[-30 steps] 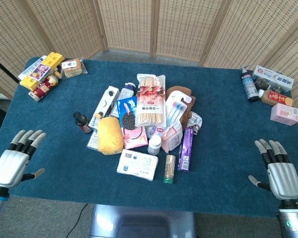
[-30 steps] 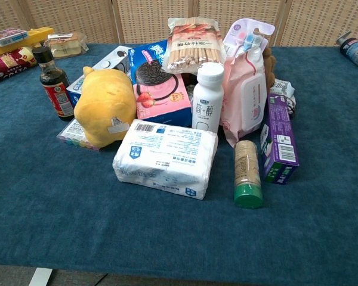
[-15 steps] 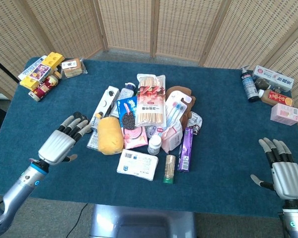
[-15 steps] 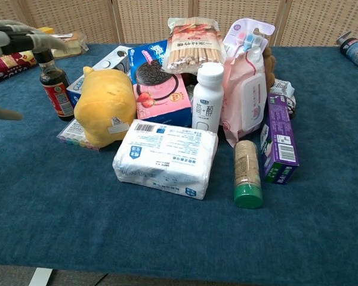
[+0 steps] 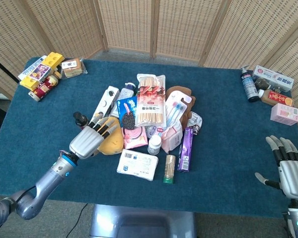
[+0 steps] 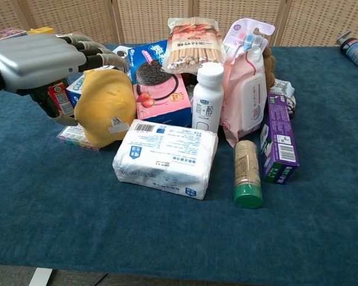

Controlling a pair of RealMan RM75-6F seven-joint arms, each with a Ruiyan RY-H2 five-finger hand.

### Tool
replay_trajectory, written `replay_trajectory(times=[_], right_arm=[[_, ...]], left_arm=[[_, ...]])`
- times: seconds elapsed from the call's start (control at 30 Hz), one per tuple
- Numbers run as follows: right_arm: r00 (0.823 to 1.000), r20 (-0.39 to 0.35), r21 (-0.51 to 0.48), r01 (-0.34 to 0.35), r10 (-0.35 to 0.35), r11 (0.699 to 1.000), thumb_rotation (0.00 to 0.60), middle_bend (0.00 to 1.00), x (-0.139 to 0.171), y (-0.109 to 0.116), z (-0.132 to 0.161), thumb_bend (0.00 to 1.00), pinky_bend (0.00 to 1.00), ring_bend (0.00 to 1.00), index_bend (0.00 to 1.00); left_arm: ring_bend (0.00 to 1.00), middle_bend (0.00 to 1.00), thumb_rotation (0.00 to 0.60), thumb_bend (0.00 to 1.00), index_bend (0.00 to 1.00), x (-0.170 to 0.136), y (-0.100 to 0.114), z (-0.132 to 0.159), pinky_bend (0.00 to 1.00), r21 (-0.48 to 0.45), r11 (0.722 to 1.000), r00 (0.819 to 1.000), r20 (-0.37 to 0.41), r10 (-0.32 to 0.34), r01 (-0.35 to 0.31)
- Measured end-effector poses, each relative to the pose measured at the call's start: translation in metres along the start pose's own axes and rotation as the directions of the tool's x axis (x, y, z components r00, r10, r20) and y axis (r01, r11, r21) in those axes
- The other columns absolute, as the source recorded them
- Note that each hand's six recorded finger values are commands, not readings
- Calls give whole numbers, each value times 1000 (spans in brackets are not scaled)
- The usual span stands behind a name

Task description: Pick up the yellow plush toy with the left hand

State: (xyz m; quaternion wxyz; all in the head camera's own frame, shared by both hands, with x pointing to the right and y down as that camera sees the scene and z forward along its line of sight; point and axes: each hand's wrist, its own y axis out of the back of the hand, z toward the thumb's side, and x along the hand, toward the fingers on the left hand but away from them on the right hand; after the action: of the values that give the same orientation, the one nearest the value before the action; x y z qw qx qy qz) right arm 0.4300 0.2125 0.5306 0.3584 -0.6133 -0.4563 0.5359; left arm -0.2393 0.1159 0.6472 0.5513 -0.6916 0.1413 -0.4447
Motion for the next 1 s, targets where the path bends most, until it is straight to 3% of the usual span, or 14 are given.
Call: replay_trajectory(times=[0.1, 0.2, 0.3, 0.37, 0.47, 0.57, 0.8, 1.0], right_arm=[[1000, 4, -10, 4, -4, 1000, 600, 0, 0, 3, -1, 0, 0, 0, 0], [1000, 3, -15, 7, -7, 1000, 600, 0, 0, 4, -2, 0, 0, 0, 0], [1000, 1, -23, 5, -5, 1000, 600, 0, 0, 4, -1, 0, 0, 0, 0], [1000, -1, -24, 4, -4, 1000, 600, 0, 1, 5, -1, 0, 0, 0, 0], [1000, -3, -26, 3, -3, 1000, 600, 0, 1, 5, 0, 0, 0, 0, 0], [1000, -5, -29, 3, -3, 1000, 600, 0, 2, 6, 0, 0, 0, 0, 0], [1000, -4, -29, -3, 2, 1000, 600, 0, 2, 5, 0, 0, 0, 0, 0], [1000, -7, -26, -6, 5, 1000, 600, 0, 3, 3, 1, 0, 0, 0, 0]], left_arm=[[0, 0, 600, 0, 26, 5, -2, 3, 34, 23, 1000, 1000, -1, 4, -4], [50, 44, 600, 0, 222, 7, -4, 3, 309, 39, 999, 1000, -8, -5, 5], [312, 316, 600, 0, 468, 10, -7, 5, 577, 66, 998, 1000, -15, -8, 9], [447, 459, 600, 0, 600, 13, -8, 6, 677, 78, 997, 1000, -18, -4, 5], [581, 605, 600, 0, 733, 16, -6, 9, 739, 100, 995, 1000, -7, 23, -22], [634, 667, 600, 0, 794, 19, -1, 13, 765, 111, 992, 998, -1, 60, -59], [660, 704, 600, 0, 834, 21, 19, 15, 767, 92, 983, 987, 0, 161, -161], [664, 686, 600, 0, 824, 17, 55, 14, 773, 59, 956, 958, 7, 286, -286]])
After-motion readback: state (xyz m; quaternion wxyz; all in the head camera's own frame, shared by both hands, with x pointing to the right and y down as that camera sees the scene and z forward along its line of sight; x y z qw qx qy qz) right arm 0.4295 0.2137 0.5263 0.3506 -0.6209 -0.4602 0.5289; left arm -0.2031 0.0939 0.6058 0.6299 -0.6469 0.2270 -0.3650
